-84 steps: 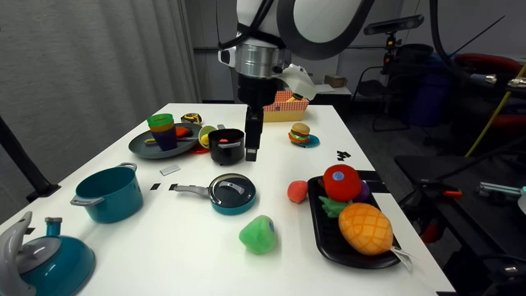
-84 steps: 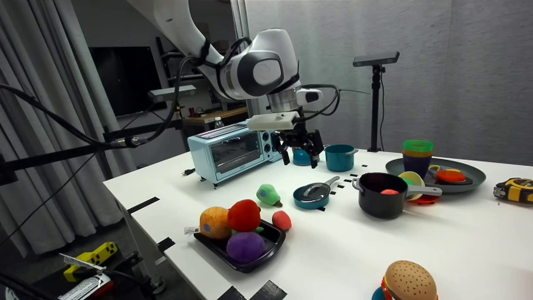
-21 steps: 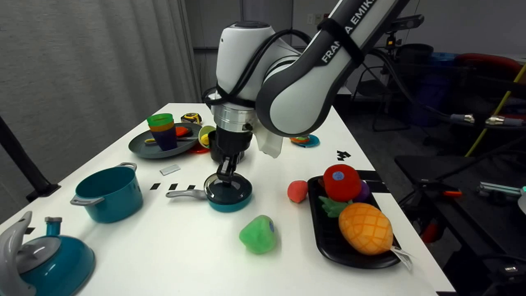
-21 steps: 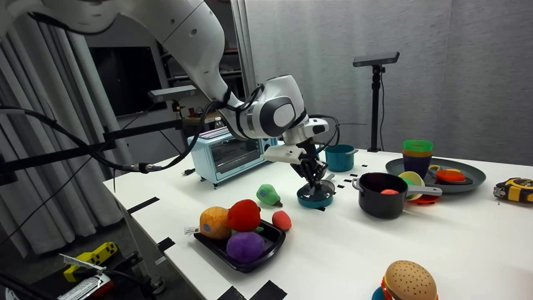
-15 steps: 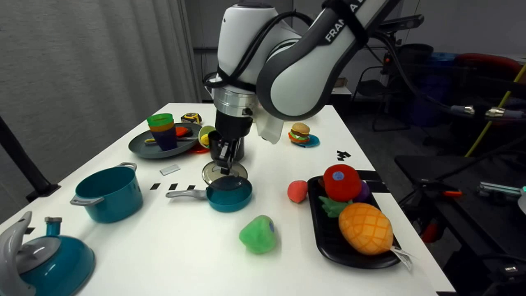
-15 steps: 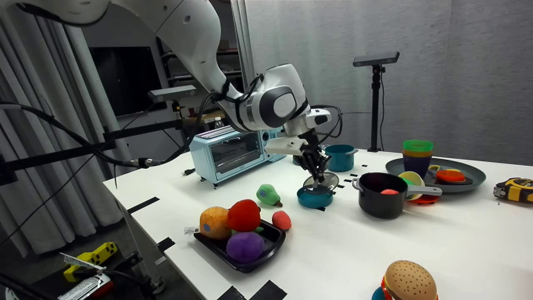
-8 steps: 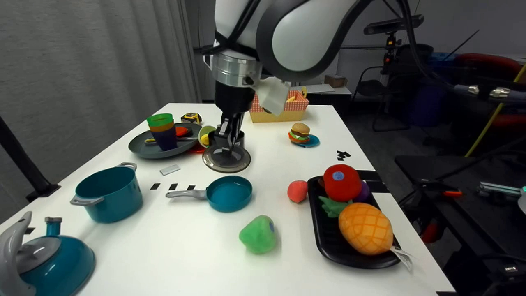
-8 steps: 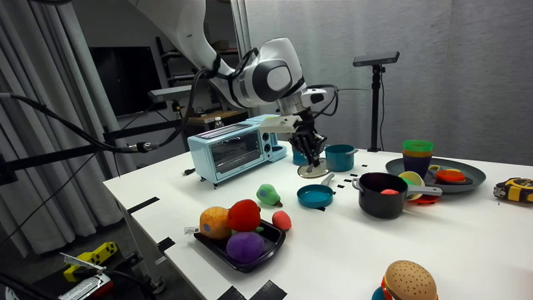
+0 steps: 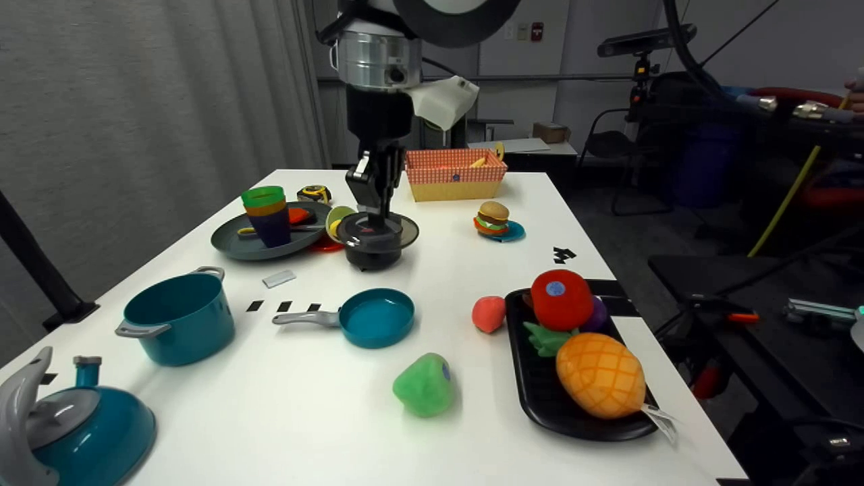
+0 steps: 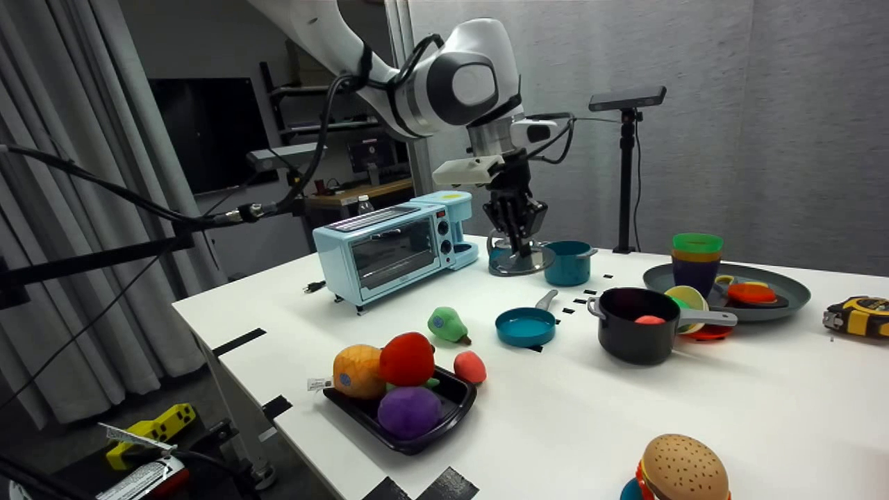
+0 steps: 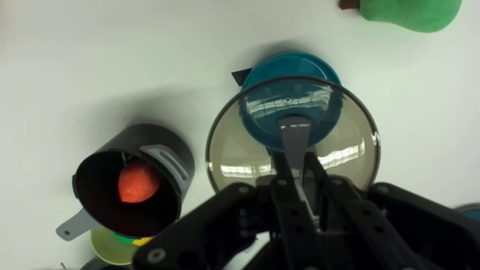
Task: Move the lid from the blue pan to the black pot
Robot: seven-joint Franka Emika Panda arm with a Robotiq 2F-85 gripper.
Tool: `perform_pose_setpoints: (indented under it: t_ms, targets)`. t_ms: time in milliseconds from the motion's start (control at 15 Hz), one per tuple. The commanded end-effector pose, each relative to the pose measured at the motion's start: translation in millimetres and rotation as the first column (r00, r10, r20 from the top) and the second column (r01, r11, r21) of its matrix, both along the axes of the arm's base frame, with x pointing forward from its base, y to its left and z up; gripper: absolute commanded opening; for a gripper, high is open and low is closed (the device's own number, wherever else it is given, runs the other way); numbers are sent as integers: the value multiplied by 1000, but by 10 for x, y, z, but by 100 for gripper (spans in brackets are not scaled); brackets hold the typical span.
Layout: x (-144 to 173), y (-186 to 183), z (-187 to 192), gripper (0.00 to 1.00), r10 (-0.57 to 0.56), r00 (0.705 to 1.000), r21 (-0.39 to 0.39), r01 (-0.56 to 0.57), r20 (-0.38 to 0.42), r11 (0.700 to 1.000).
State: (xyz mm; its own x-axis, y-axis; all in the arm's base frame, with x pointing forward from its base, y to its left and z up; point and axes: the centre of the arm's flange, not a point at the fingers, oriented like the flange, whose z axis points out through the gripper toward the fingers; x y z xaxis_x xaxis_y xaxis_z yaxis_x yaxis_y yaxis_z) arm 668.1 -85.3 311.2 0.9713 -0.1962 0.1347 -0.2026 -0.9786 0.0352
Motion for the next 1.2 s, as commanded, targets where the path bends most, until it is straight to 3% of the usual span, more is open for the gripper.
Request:
perform_pose_setpoints:
  t_ms: [0, 1133]
  targets:
    - [166, -294, 167, 4, -74, 997, 27, 74, 3, 997]
    - [398, -1443, 191, 4, -310, 946, 29, 309, 97, 951]
